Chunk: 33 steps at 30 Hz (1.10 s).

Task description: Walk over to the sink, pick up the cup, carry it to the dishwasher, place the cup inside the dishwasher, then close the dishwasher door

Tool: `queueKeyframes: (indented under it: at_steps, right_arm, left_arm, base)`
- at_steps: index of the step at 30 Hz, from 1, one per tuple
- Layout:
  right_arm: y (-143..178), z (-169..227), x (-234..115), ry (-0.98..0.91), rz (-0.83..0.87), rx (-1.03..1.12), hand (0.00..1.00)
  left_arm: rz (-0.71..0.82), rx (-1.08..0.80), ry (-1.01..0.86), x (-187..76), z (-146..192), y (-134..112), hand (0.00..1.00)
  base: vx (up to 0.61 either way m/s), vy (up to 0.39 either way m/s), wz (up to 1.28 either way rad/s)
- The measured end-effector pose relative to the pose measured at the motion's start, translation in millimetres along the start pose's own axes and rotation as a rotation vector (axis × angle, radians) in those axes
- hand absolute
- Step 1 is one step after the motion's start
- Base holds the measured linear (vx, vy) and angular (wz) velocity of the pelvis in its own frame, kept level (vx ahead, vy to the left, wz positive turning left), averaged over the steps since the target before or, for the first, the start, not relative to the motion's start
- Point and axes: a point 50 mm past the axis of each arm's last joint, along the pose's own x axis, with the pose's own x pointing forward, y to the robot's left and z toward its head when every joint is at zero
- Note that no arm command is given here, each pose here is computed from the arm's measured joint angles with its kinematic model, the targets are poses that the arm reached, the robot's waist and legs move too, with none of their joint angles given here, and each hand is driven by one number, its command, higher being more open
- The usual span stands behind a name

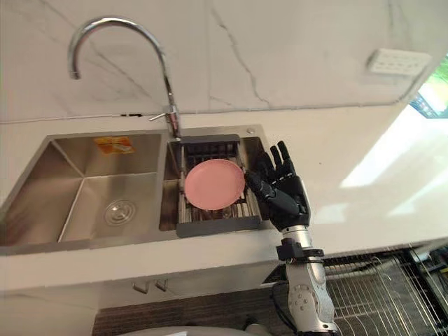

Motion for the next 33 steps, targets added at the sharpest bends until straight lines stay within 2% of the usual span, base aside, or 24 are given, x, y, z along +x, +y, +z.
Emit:
queueKeyframes:
  at_steps: [5,10,15,24,33]
  right_arm:
    - [0,16,18,-0.016,-0.002,-0.204,1.00]
    - [-19,36,17,0.012,-0.033,-0.551,1.00]
    - [-25,45,18,0.122,0.068,-0.873,1.00]
    - [-30,39,24,0.286,0.187,-1.072,1.00]
    - [-39,33,35,0.340,0.164,-1.255,1.00]
  left_arm:
    - [-0.005,-0.073,0.016,0,-4,-1,1.00]
    - [-0.001,-0.072,0.038,-1,-12,0,1.00]
    - [0.002,-0.027,0.036,-1,-11,2,1.00]
    - [-0.006,0.007,0.037,0,-10,2,1.00]
    - [-0.011,0.040,0.035,-1,-5,0,1.00]
  base:
    - [-0.01,-0.021,-0.11]
    - [0.02,-0.045,-0.20]
    - [0.01,-0.017,-0.12]
    - [-0.03,-0.006,0.00]
    - [-0.02,-0.010,0.09]
